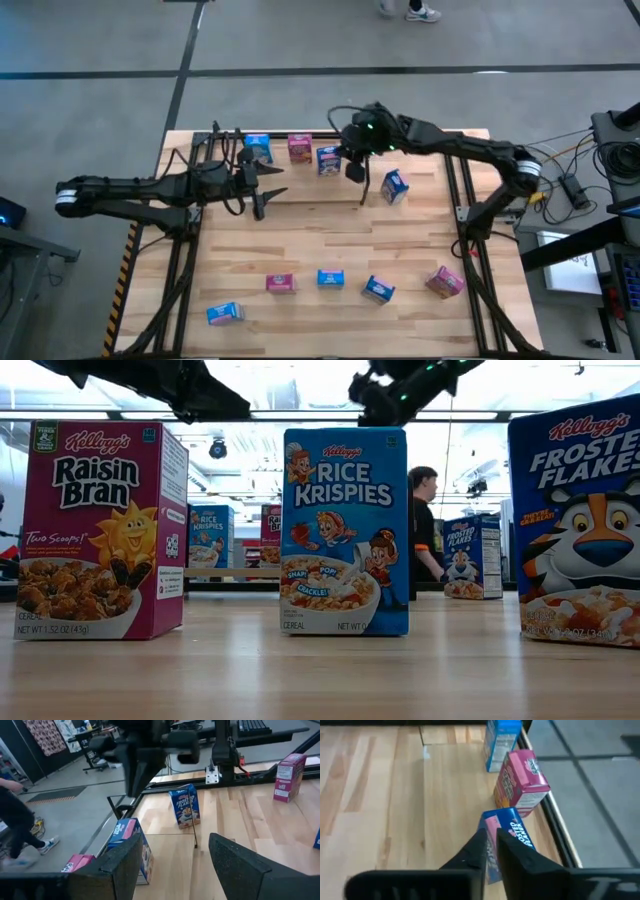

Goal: Stack cereal on shelf
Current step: Put the left blue cereal box on the shelf

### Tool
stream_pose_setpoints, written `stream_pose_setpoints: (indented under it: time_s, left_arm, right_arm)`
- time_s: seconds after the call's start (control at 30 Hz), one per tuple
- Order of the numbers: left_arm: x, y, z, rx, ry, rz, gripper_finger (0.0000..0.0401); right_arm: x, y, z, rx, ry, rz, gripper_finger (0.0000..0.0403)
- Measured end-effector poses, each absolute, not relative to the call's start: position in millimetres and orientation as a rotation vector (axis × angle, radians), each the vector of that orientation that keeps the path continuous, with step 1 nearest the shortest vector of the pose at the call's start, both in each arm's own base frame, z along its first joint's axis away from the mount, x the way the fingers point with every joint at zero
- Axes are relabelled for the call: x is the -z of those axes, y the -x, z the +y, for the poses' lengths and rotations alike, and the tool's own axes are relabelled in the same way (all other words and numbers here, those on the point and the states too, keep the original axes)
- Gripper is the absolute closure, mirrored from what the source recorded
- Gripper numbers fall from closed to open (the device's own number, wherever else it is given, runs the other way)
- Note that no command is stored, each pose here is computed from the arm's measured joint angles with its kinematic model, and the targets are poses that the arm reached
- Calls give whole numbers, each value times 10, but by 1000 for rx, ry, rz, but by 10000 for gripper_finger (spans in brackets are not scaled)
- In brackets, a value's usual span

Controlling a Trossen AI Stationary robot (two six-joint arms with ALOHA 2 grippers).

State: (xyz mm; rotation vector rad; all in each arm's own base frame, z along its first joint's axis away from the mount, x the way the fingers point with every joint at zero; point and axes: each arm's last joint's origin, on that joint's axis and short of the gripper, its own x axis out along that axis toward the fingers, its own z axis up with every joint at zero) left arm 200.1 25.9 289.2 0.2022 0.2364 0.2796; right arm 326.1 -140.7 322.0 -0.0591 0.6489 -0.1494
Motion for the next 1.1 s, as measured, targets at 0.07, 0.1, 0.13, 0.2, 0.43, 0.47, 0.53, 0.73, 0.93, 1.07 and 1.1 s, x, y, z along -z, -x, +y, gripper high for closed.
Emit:
stream_pose_setpoints:
  time_s: [0.07,0.1,0.13,0.2,0.43,0.47,0.53,0.73,0.93,1.07,1.1]
  left_arm:
    - [-2891,-2002,259,-280,-203,237,188]
    - [-2890,-2003,259,-279,-203,238,188]
    - [-2888,-2003,259,-279,-203,239,188]
    - [-2886,-2004,259,-279,-203,241,188]
    - [-2880,-2003,259,-279,-203,246,188]
    - [-2879,-2002,259,-279,-203,247,188]
    - [-2878,-2003,259,-278,-202,248,188]
    - [-2874,-2003,259,-278,-199,249,188]
    - [-2873,-2003,259,-279,-195,249,188]
    - [-2873,-2003,259,-278,-195,249,188]
    - [-2873,-2003,259,-278,-195,249,188]
  right_arm:
    - [-3214,-3327,-1492,149,45,681,345]
    - [-3212,-3359,-1531,148,46,695,331]
    - [-3209,-3384,-1560,147,46,711,317]
    - [-3198,-3437,-1610,146,39,736,285]
    - [-3176,-3580,-1687,131,34,787,174]
    - [-3166,-3589,-1693,125,40,799,160]
    - [-3136,-3601,-1700,106,70,817,134]
    - [-3043,-3620,-1726,82,106,845,85]
    - [-2915,-3659,-1746,65,103,885,82]
    - [-2822,-3707,-1789,68,112,897,89]
    - [-2808,-3714,-1798,69,111,899,91]
